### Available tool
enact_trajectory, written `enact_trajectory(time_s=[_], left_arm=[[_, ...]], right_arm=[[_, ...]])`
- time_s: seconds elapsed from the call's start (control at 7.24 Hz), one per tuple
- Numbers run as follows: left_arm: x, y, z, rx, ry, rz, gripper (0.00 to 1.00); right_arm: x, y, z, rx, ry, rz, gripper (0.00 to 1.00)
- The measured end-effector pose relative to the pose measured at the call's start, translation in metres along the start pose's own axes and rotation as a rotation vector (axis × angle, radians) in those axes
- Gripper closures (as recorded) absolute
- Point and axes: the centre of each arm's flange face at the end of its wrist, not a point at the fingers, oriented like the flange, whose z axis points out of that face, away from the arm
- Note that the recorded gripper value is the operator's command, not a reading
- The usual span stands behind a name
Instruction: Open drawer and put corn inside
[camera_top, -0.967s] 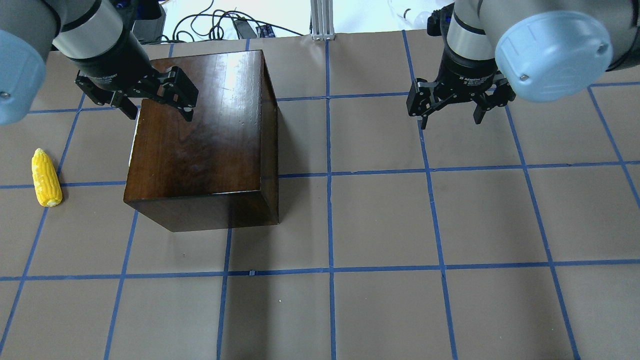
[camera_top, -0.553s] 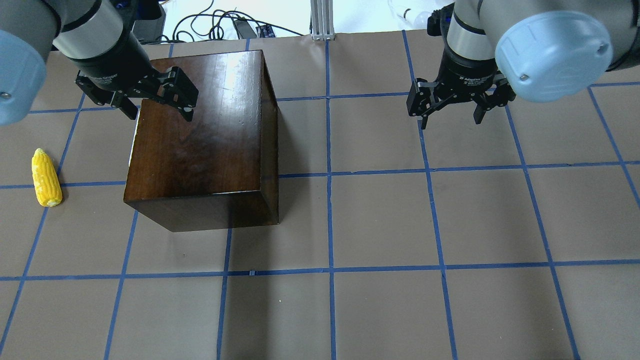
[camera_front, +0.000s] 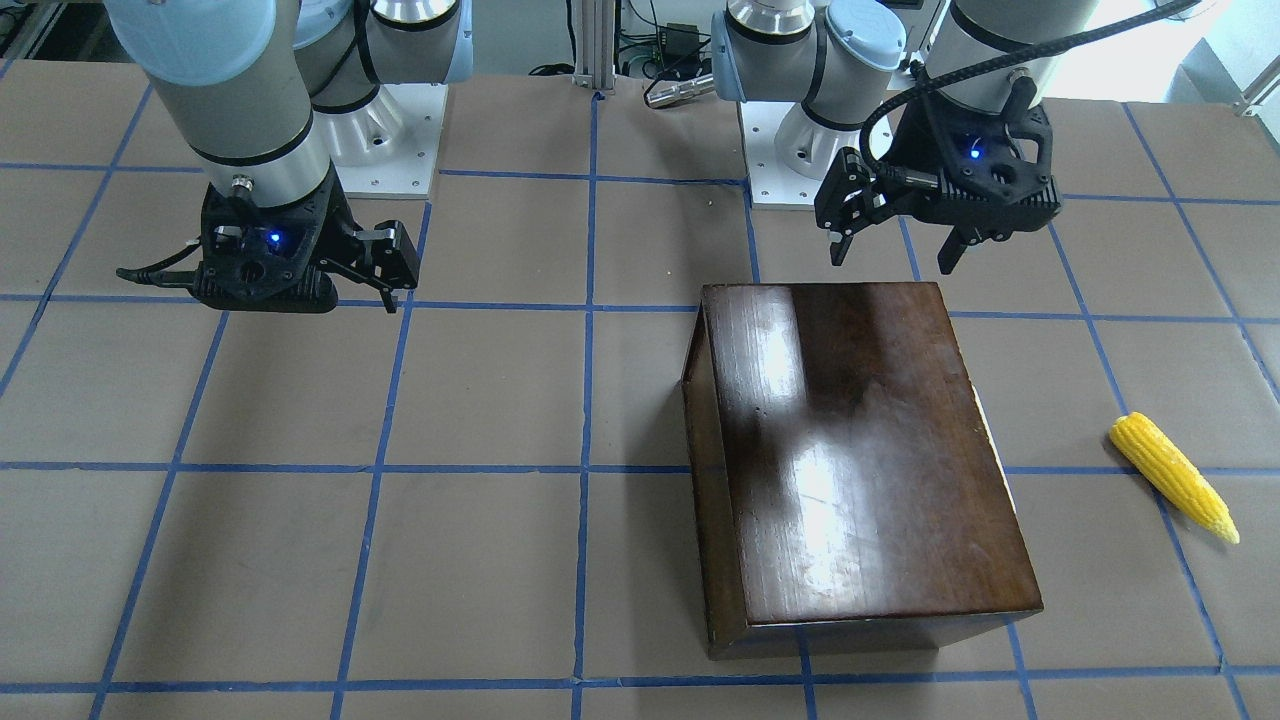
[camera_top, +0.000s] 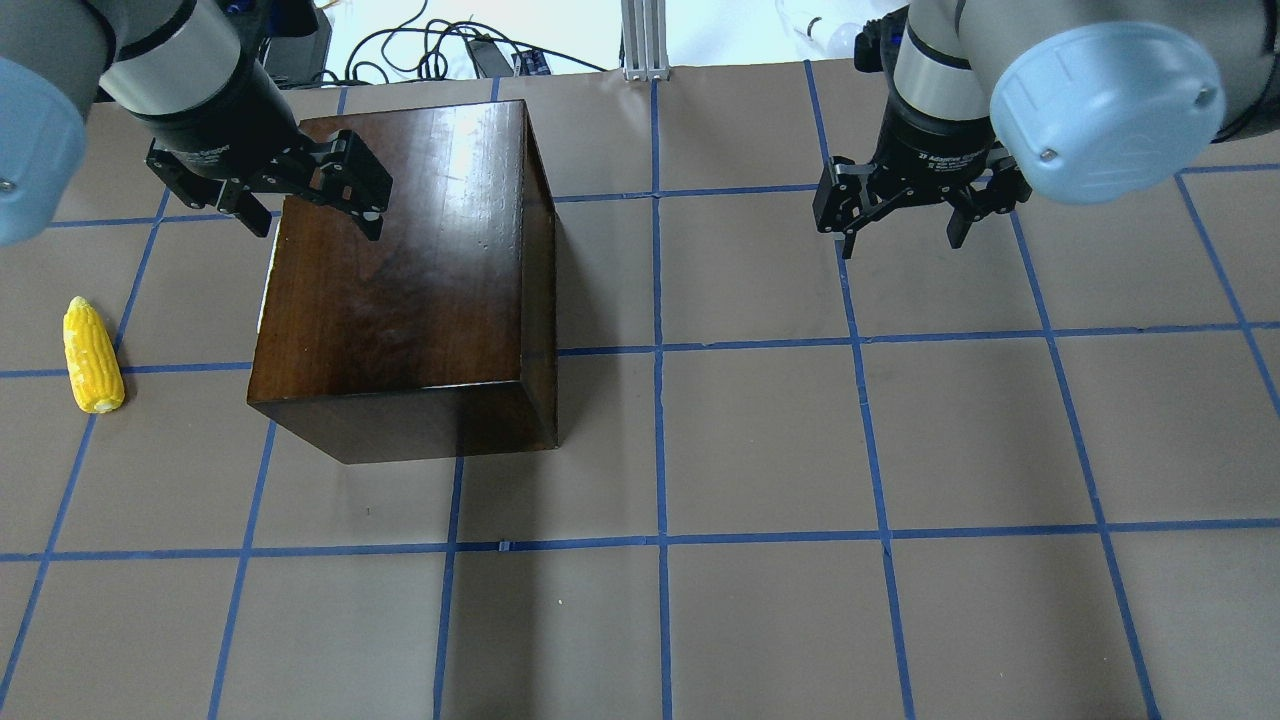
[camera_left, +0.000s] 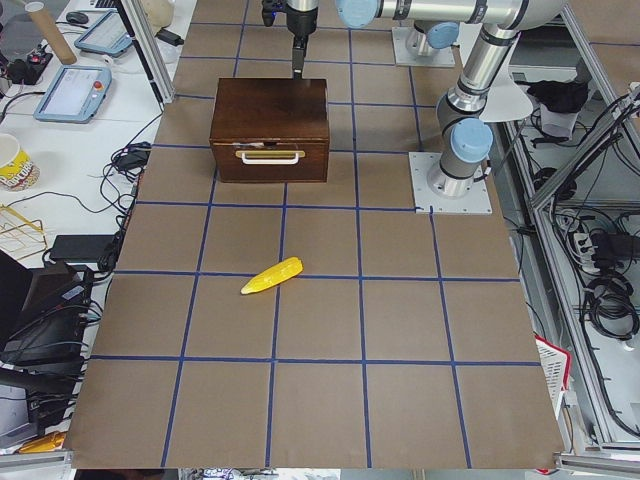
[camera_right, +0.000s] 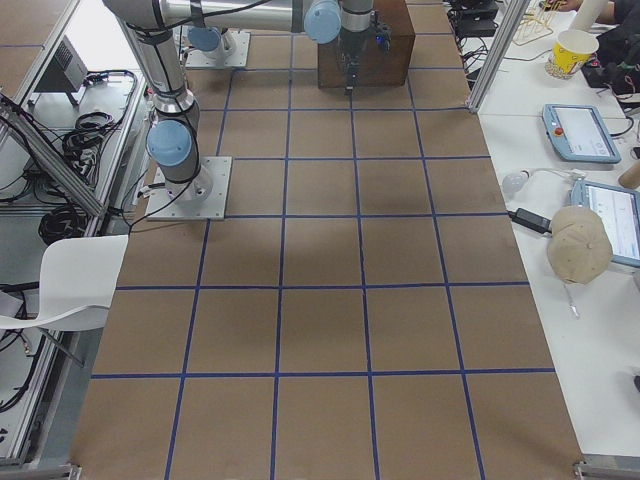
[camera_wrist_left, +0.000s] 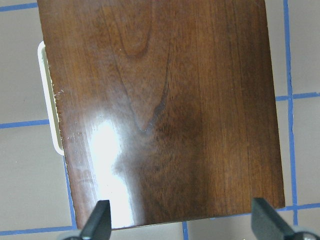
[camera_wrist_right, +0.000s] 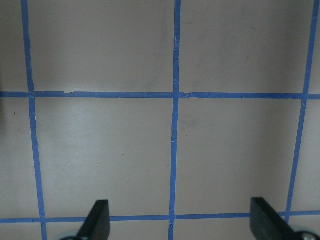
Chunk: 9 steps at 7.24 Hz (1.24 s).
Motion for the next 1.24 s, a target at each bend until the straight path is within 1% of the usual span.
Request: enact_trajectory(time_s=[0.28, 0.41, 0.55, 0.97, 1.24], left_arm=[[-0.010, -0.009, -0.011, -0.004, 0.006, -0.017, 0.00], [-0.031, -0.019, -0.008, -0.016, 0.022, -0.046, 0.00], [-0.059, -0.029, 0.003, -0.035, 0.040, -0.070, 0.00], [-0.154, -0.051, 0.054, -0.105, 0.087, -0.087, 0.00], [-0.214, -0.054, 0.089, -0.126, 0.171, -0.103, 0.00]], right_arm=[[0.000, 0.000, 0.000, 0.000, 0.000, 0.000, 0.00], [0.000, 0.000, 0.000, 0.000, 0.000, 0.000, 0.00], [0.000, 0.000, 0.000, 0.000, 0.000, 0.000, 0.00], [0.000, 0.000, 0.000, 0.001, 0.000, 0.000, 0.00], [0.000, 0.000, 0.000, 0.001, 0.001, 0.000, 0.00]])
